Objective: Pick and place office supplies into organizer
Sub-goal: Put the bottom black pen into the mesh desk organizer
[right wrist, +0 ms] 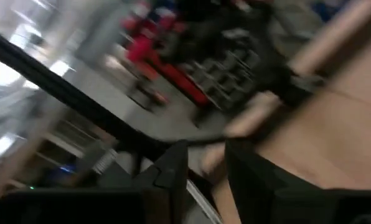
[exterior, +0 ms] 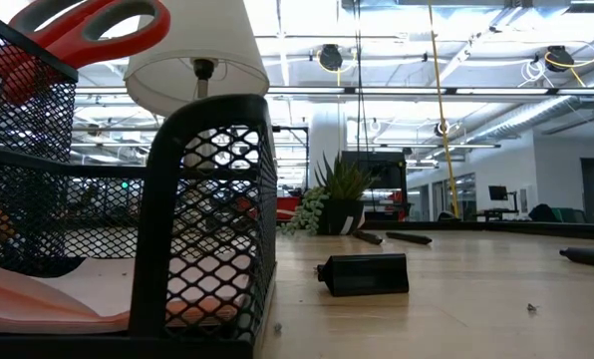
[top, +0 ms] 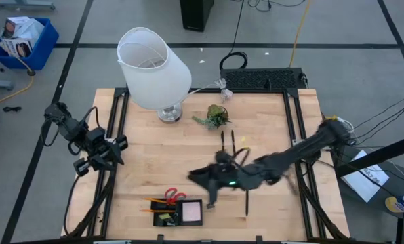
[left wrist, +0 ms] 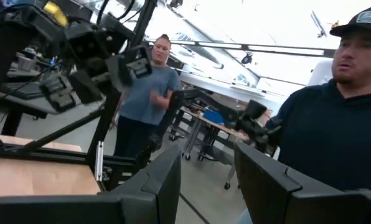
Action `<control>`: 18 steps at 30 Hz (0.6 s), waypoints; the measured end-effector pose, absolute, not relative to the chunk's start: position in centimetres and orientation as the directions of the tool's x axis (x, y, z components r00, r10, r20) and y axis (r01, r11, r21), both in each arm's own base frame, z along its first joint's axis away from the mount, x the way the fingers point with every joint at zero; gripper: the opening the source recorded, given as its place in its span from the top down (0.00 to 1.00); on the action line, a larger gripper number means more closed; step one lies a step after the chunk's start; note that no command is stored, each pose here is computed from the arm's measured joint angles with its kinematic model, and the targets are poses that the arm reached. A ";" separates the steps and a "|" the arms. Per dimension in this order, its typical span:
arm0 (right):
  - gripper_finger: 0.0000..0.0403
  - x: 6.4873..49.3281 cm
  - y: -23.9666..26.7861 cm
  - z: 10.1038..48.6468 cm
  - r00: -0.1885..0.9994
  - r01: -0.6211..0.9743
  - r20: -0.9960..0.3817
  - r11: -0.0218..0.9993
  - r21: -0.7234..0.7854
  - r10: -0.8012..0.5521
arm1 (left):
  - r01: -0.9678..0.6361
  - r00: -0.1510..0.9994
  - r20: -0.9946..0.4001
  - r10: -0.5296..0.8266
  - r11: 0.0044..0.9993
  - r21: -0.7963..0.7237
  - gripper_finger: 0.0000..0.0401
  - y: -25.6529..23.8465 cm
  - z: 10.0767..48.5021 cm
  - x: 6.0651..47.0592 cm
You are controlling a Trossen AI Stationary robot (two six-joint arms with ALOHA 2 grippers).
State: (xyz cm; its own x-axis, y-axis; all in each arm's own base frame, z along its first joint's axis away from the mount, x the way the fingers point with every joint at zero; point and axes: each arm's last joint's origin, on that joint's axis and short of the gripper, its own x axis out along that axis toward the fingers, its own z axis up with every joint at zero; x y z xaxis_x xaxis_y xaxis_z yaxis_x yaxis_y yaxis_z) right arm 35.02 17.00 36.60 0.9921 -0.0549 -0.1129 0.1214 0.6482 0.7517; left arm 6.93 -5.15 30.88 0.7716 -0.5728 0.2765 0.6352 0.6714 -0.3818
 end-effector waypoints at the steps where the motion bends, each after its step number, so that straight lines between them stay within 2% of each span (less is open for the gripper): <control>1: 0.73 33.8 16.7 37.2 0.985 0.163 -0.160 0.639 0.752 -0.062 | 0.633 0.773 0.277 -0.571 0.674 -0.380 0.62 -5.1 30.9 6.9; 6: 0.68 28.6 15.6 37.6 0.906 0.403 -0.412 0.511 0.759 -0.101 | 0.600 0.800 0.291 -0.525 0.694 -0.399 0.62 -5.0 31.0 7.0; 10: 0.67 26.5 16.1 35.6 0.766 0.602 -0.642 0.378 0.703 -0.026 | 0.611 0.792 0.290 -0.538 0.690 -0.388 0.62 -5.0 31.0 7.0; 13: 0.67 25.4 16.6 34.0 0.612 0.747 -0.789 0.284 0.601 0.059 | 0.621 0.784 0.292 -0.548 0.678 -0.393 0.62 -5.1 31.0 6.9; 18: 0.67 24.7 16.3 31.5 0.310 0.926 -0.945 0.194 0.324 0.100 | 0.625 0.779 0.301 -0.550 0.640 -0.446 0.62 -5.1 31.1 6.9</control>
